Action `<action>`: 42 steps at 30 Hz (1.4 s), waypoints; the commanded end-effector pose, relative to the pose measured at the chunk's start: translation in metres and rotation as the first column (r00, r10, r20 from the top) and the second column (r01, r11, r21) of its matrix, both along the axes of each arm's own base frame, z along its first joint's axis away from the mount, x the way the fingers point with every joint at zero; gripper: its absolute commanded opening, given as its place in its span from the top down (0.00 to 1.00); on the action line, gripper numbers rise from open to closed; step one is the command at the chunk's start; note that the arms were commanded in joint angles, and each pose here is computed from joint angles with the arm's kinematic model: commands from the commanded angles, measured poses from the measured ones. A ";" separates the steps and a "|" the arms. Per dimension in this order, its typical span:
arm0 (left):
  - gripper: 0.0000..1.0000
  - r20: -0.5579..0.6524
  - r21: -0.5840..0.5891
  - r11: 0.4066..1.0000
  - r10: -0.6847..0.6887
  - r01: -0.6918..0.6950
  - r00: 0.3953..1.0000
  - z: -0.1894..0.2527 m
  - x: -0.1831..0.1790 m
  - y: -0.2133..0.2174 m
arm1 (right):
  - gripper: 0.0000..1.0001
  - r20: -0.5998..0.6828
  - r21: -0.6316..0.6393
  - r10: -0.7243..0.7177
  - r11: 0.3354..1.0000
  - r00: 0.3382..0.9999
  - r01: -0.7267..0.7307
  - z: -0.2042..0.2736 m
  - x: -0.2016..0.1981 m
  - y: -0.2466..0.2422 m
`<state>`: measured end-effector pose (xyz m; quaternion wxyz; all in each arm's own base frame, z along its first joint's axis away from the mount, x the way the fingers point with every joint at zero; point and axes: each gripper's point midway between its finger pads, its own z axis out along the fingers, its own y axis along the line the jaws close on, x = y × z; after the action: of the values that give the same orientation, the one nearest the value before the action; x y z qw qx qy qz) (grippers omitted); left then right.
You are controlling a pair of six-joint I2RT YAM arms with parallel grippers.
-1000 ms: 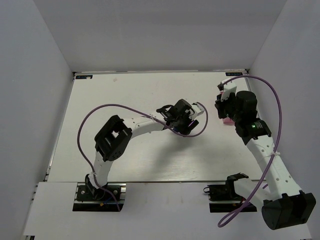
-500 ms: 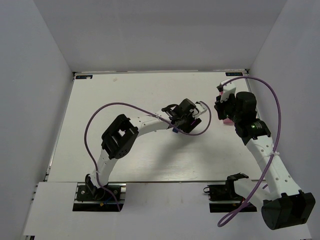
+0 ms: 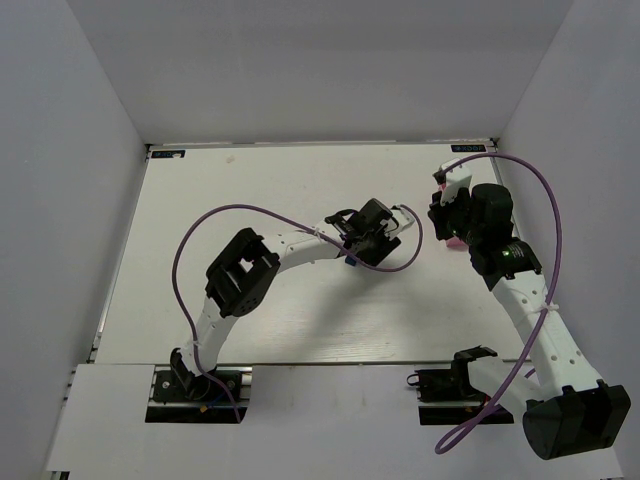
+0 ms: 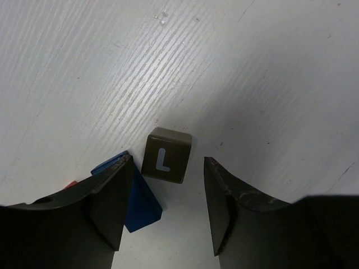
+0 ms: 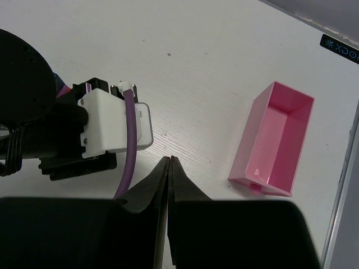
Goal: Build the wood block tower
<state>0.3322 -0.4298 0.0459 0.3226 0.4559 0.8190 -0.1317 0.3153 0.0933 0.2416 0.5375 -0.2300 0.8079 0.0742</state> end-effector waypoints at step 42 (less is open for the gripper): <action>0.91 0.091 -0.242 0.963 -0.101 0.120 0.991 0.145 -0.024 -0.006 | 0.88 0.058 0.004 0.005 1.000 0.998 -0.005 0.010 0.001 -0.002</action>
<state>0.3226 -0.4363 0.1114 0.3492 0.4592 0.7969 -0.1791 0.3141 0.0921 0.2426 0.5425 -0.2309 0.8043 0.0734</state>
